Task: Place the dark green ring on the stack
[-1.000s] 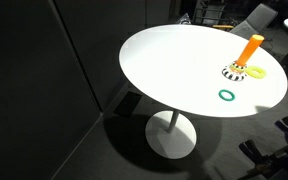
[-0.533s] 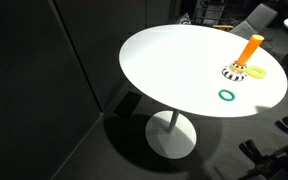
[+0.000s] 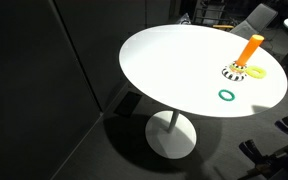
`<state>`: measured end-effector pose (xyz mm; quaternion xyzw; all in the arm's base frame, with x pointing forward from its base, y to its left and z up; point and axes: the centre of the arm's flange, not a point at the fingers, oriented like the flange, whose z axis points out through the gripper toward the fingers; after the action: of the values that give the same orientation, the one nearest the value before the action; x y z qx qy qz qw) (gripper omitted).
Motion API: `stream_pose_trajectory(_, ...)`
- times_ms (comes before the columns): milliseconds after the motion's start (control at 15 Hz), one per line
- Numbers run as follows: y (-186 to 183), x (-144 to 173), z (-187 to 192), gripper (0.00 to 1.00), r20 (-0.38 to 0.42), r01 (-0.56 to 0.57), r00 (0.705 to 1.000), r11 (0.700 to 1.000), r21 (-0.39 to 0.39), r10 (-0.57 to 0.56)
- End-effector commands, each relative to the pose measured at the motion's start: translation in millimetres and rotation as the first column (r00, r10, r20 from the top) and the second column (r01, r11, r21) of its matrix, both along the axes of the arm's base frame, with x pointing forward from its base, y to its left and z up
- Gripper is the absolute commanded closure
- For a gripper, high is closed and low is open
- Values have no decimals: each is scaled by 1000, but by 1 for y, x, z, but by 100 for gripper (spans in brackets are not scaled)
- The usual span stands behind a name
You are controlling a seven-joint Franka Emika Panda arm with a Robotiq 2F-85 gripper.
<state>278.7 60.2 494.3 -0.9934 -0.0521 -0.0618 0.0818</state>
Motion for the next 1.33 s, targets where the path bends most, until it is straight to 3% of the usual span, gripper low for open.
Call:
stream_pose_trajectory(0,25,33,-5,0,-7,29,1000,998,-53,-29)
stream_pose_trajectory(467,54,86,-41,0,-52,68,996,990,-126,-75)
stream_pose_trajectory(1267,30,145,-123,0,-203,45,976,984,-170,-79)
